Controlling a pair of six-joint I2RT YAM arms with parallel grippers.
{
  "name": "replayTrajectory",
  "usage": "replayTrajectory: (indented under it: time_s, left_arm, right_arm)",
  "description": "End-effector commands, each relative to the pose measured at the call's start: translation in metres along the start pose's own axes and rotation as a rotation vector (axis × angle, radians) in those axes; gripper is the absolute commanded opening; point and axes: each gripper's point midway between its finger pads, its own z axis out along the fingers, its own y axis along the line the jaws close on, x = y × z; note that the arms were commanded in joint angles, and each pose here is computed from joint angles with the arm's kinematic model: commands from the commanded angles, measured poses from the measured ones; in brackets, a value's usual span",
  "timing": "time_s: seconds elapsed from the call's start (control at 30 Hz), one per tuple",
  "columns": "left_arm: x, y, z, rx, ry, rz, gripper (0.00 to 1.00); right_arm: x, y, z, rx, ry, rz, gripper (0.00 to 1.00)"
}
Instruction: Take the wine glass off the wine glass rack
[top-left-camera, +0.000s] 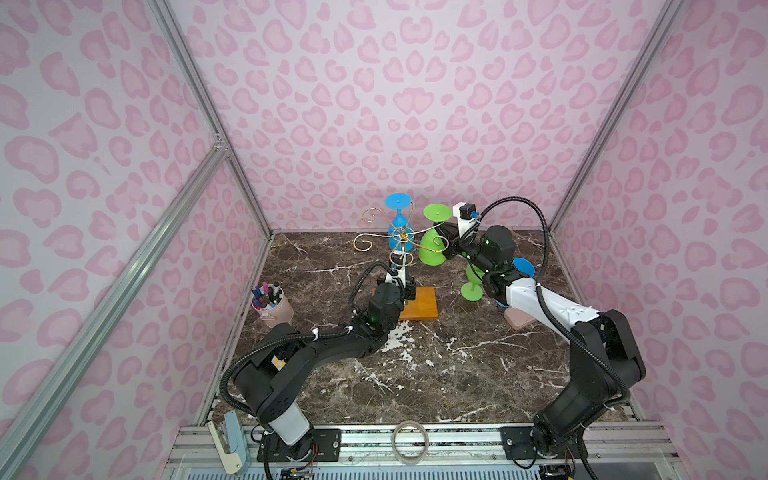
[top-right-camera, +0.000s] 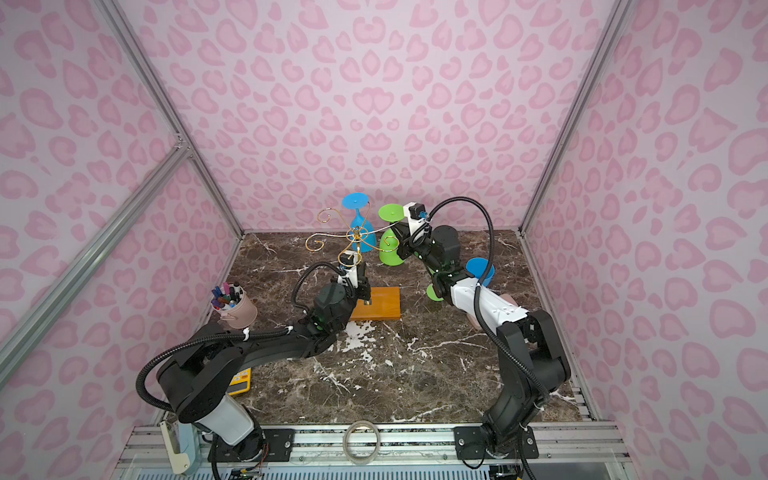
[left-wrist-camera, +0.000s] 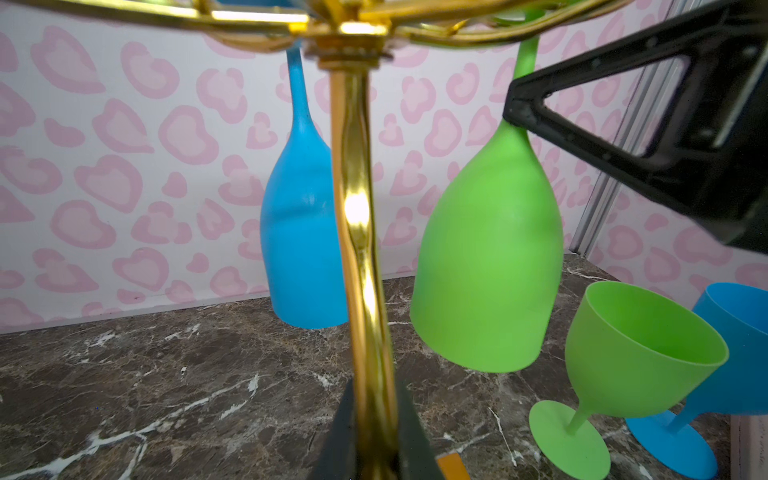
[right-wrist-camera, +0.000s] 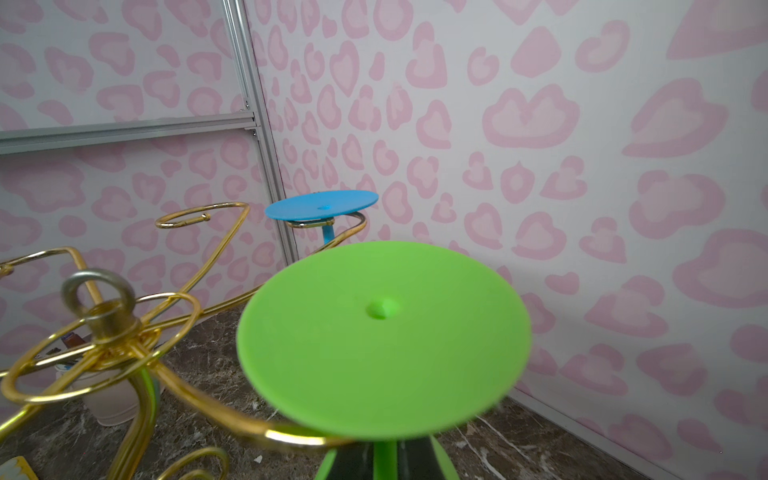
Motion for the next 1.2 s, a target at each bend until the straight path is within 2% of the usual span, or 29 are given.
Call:
replayTrajectory:
  time_s: [0.0, 0.37, 1.17]
  left_arm:
    - [-0.007, -0.008, 0.003, 0.034, -0.020, -0.057, 0.11]
    - [-0.008, -0.009, 0.003, 0.037, -0.022, -0.063, 0.04]
    - [-0.008, -0.010, 0.004, 0.041, -0.020, -0.069, 0.03]
  right_arm:
    - [-0.001, 0.000, -0.001, 0.005, -0.014, -0.019, 0.00]
    - [-0.002, 0.002, -0.006, 0.000, -0.051, -0.028, 0.00]
    - [-0.005, 0.015, -0.010, -0.047, -0.054, -0.053, 0.00]
